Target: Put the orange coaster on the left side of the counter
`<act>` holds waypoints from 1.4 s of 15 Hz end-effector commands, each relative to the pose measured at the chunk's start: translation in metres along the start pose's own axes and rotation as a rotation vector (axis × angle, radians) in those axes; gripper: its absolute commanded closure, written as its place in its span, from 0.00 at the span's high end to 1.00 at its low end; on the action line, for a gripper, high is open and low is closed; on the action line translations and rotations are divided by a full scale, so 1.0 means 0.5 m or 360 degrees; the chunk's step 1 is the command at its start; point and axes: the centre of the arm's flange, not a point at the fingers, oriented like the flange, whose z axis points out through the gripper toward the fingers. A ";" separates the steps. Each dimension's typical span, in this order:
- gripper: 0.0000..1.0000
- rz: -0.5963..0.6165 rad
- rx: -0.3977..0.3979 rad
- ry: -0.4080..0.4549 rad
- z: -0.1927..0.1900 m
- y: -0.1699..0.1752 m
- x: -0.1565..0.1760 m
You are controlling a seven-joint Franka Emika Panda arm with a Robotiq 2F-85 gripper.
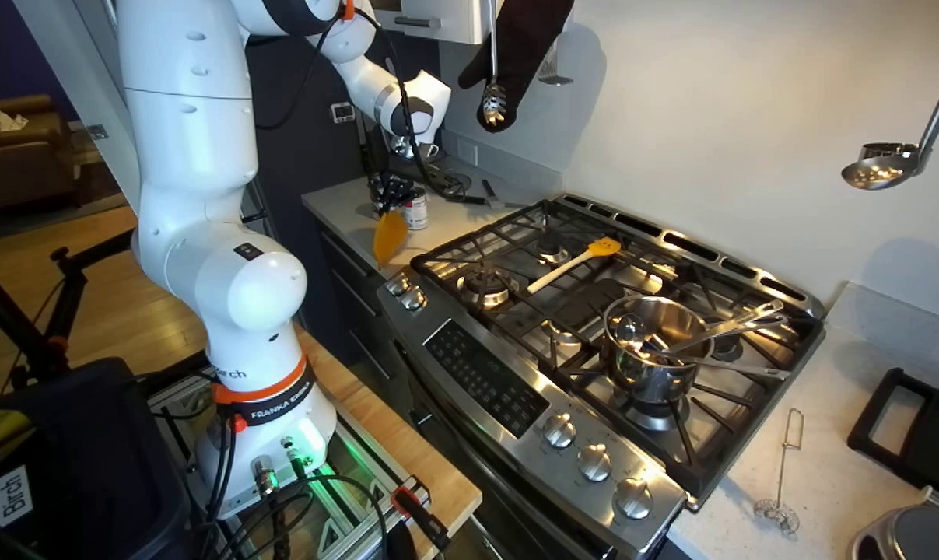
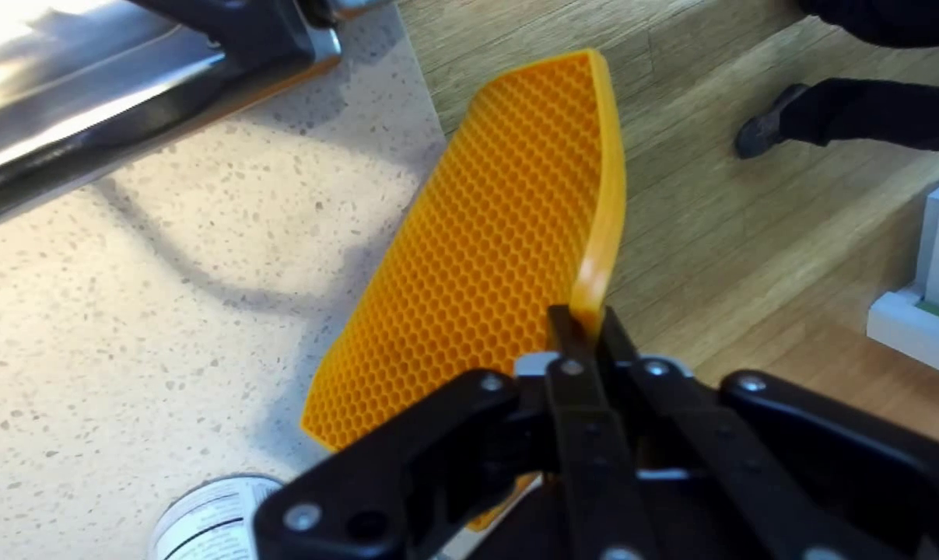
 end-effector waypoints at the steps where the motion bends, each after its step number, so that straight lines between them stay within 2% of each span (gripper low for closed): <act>1: 0.02 -0.0117 -0.0009 0.0021 -0.001 -0.020 0.033; 4: 0.02 -0.0269 -0.0019 0.0092 -0.007 -0.048 0.076; 8: 0.02 -0.0448 0.0048 0.0137 -0.005 -0.096 0.120; 11: 0.02 -0.0595 0.0015 0.0194 -0.003 -0.111 0.146; 16: 0.02 -0.0706 0.0029 0.0214 0.025 -0.083 0.176; 21: 0.02 -0.0656 0.0031 0.0224 0.059 -0.014 0.165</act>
